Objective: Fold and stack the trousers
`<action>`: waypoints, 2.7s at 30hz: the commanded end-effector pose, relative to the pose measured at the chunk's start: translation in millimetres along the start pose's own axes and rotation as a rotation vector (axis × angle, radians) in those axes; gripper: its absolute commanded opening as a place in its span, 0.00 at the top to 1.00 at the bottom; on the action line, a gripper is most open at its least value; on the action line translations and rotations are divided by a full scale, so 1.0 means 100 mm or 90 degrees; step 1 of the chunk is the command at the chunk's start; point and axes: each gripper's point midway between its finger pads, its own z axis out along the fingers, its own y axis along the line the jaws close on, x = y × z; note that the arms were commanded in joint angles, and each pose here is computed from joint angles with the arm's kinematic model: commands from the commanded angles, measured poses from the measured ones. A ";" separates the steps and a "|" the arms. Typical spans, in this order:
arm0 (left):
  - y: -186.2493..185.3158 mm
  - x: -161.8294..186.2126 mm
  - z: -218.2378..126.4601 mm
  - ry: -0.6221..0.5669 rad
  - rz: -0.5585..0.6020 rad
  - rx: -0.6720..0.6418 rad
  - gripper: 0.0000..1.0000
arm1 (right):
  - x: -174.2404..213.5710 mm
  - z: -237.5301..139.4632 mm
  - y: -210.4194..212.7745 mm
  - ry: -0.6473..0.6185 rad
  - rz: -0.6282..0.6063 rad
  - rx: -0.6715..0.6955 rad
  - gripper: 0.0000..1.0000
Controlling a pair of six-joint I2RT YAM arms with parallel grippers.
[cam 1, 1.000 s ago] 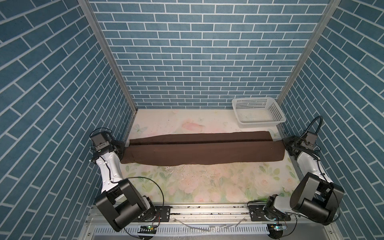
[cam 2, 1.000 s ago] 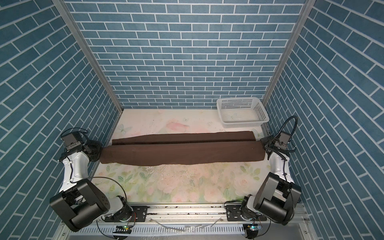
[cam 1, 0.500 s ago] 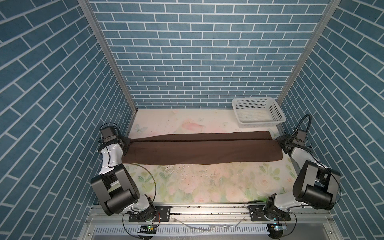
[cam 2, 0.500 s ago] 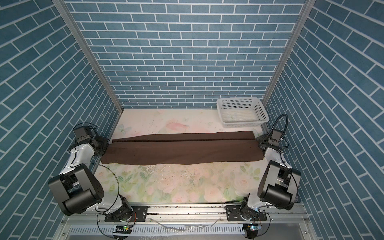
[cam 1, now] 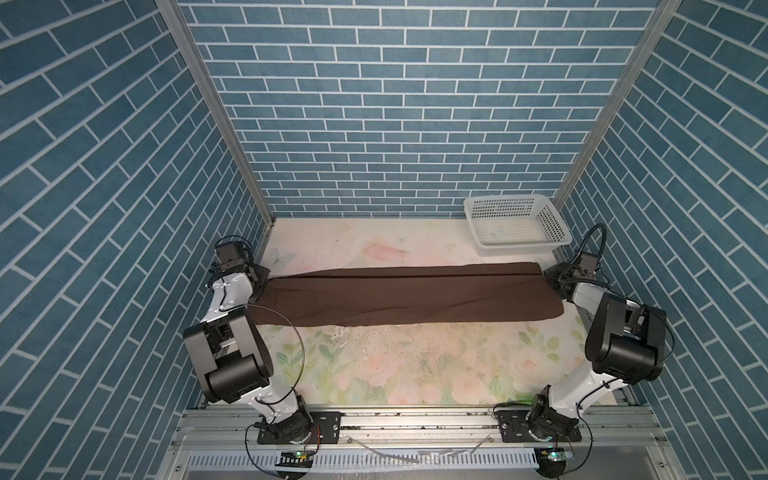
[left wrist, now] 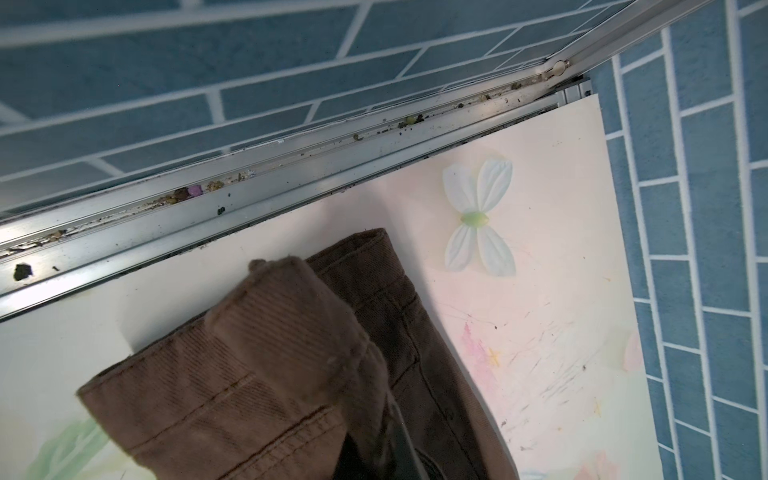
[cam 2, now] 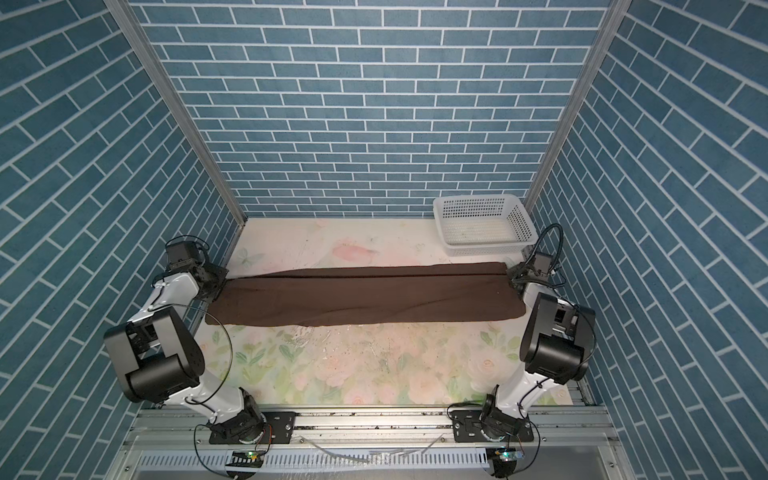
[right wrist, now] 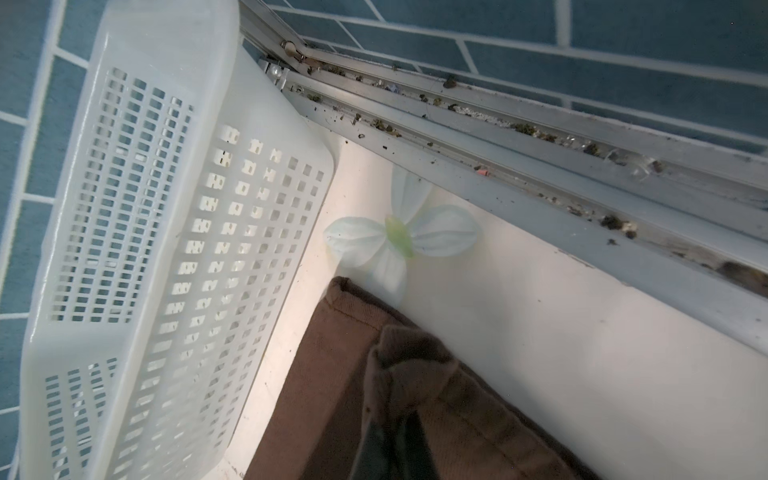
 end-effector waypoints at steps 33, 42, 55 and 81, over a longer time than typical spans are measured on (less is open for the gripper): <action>-0.42 -0.21 0.02 -0.005 0.070 0.019 0.38 | -0.25 0.16 0.42 -0.020 -0.027 -0.002 0.41; -0.72 0.55 -0.11 0.061 0.159 0.125 0.74 | -0.15 -0.42 0.51 -0.025 -0.078 -0.060 0.72; -1.08 1.97 0.46 0.237 0.320 0.128 0.96 | 1.20 -0.35 0.71 0.181 -0.225 -0.133 1.00; -1.90 2.06 -0.02 0.199 0.440 0.180 0.96 | 2.17 -0.29 0.21 0.341 -0.272 -0.110 1.00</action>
